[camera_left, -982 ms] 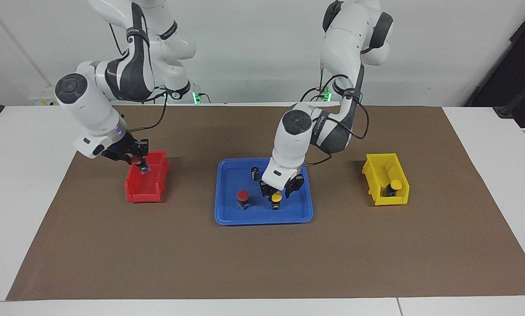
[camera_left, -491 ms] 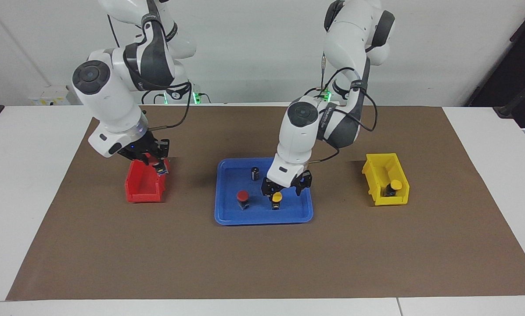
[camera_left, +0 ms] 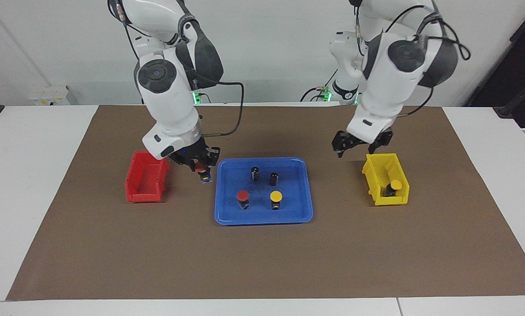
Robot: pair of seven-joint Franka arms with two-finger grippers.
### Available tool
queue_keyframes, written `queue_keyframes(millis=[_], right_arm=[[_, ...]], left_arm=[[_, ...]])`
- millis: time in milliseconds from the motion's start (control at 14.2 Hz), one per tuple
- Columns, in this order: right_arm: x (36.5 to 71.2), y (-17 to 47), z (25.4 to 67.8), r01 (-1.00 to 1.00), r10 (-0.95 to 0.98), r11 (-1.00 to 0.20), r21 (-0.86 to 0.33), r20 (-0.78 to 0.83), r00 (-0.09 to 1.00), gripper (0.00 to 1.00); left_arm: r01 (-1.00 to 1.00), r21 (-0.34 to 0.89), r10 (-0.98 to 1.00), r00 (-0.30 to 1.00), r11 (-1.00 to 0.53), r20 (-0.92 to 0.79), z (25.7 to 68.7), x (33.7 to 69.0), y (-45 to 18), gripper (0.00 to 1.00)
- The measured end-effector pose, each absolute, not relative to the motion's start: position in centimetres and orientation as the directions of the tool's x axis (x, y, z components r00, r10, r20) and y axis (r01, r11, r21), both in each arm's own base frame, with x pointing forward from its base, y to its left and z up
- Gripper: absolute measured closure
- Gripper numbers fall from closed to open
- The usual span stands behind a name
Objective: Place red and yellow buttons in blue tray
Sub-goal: 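Lower the red button into the tray while the left gripper withdraws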
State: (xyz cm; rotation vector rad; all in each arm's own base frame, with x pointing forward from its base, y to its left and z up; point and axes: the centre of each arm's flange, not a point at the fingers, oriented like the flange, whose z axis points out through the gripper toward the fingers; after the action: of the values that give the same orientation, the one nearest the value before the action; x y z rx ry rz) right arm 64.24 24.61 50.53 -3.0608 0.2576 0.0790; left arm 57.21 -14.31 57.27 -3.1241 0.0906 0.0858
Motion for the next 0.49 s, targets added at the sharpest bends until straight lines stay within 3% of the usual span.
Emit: queue_keyframes(millis=[211, 491], right_arm=[[64.7, 32.0, 47.2, -0.207, -0.205, -0.977, -0.047, -0.051, 0.977, 0.59], [64.7, 36.1, 44.1, -0.213, -0.213, -0.977, -0.021, -0.005, 0.977, 0.59]], left_arm=[[-0.064, 0.044, -0.068, 0.994, -0.997, -0.088, 59.8, 55.4, -3.7, 0.0], [-0.026, 0.058, -0.028, 0.999, -0.998, -0.027, 58.2, 54.9, -2.8, 0.0]])
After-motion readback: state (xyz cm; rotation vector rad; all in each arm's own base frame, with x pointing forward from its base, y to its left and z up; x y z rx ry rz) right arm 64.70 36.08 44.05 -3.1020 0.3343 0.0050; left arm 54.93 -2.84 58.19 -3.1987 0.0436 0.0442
